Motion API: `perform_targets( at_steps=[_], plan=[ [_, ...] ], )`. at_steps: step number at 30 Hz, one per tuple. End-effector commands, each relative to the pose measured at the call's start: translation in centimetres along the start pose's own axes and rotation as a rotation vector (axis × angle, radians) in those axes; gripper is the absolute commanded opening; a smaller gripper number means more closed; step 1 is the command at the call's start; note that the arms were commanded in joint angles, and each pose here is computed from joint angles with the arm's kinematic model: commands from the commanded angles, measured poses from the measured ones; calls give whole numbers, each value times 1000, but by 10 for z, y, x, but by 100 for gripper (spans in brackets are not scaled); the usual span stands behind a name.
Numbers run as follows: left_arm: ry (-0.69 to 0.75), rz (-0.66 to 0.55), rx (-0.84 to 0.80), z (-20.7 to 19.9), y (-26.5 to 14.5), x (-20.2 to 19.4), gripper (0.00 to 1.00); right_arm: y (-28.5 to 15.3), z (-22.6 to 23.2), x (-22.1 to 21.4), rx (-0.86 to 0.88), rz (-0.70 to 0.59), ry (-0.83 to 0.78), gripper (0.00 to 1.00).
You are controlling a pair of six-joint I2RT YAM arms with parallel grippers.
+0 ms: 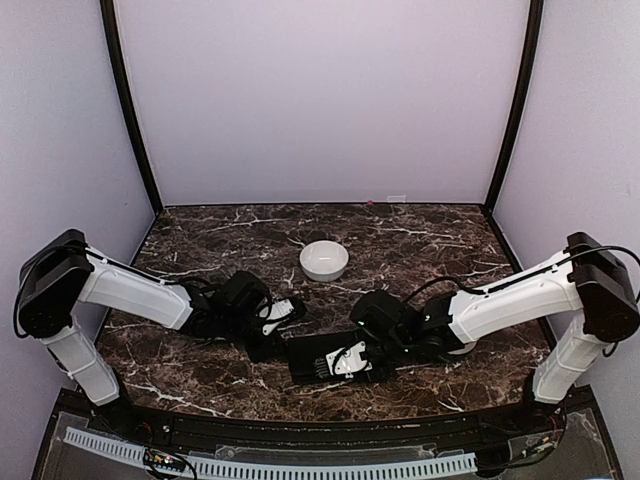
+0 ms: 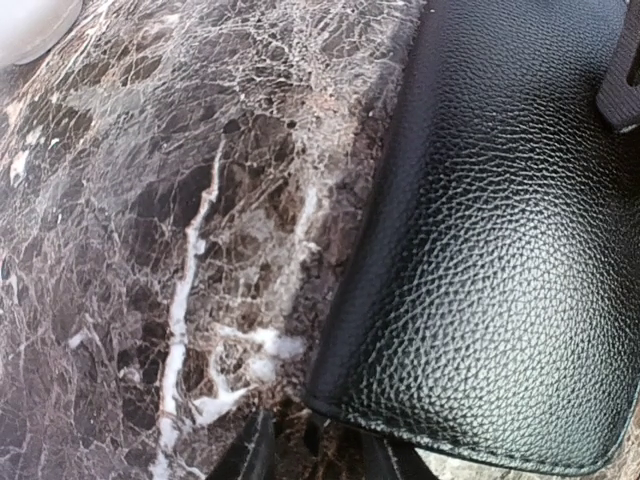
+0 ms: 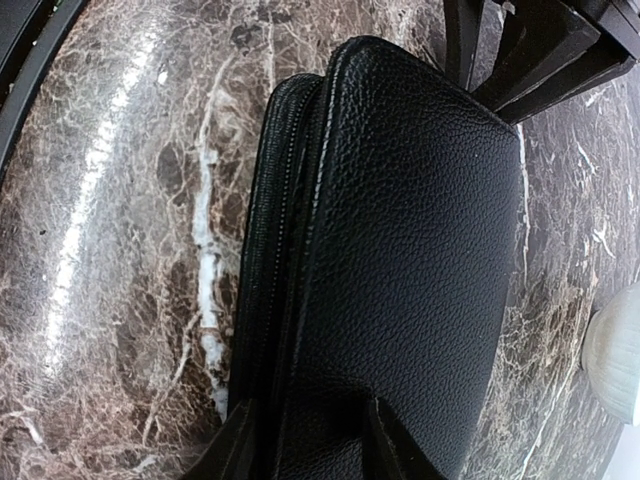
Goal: Sort the hair-cutting tools
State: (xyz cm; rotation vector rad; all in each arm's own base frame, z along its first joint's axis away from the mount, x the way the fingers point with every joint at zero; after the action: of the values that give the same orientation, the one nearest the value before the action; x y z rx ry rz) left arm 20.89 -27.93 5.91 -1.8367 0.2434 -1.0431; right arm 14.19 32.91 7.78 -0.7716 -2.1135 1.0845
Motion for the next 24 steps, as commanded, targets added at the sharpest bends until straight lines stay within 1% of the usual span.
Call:
perform_targets(
  at_steps=[1, 4, 5, 6, 9, 13, 18, 22, 24],
  plan=[
    [37, -14, 21, 1, 4, -1, 28, 21, 60, -39, 249, 151, 30, 34],
    [45, -21, -6, -3, 3, 1, 16, 21, 58, -42, 245, 161, 45, 34],
    [34, -21, 1, -2, 3, 2, 9, 21, 57, -43, 243, 164, 59, 34],
    [12, -20, 16, -1, 2, 4, 0, 21, 55, -45, 241, 166, 75, 34],
    [-32, 21, 41, 0, -2, 1, 0, 21, 49, -53, 239, 174, 125, 33],
    [-88, 89, 87, -3, -10, -16, 0, 24, 48, -64, 241, 208, 156, 33],
    [-152, 141, 45, -24, -27, -33, 0, 33, 53, -71, 268, 244, 173, 33],
    [-134, 224, -9, -46, -33, -52, 0, 38, 53, -73, 269, 264, 177, 33],
    [-105, 235, -72, -61, -36, -58, 0, 40, 52, -73, 265, 267, 185, 33]
  ],
)
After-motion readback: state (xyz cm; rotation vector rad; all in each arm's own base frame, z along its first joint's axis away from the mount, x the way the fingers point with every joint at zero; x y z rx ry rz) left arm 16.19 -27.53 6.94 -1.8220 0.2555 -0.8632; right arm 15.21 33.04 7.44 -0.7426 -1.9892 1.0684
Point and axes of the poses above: each gripper's point midway between its finger pads, its own y axis out along the fingers, its own z axis along the line the jaws close on, x = y × z, the point moved 5 cm from there along -y, back along the fingers, and after that the axes turned 14 degrees about -y, right-handed, at the moved point
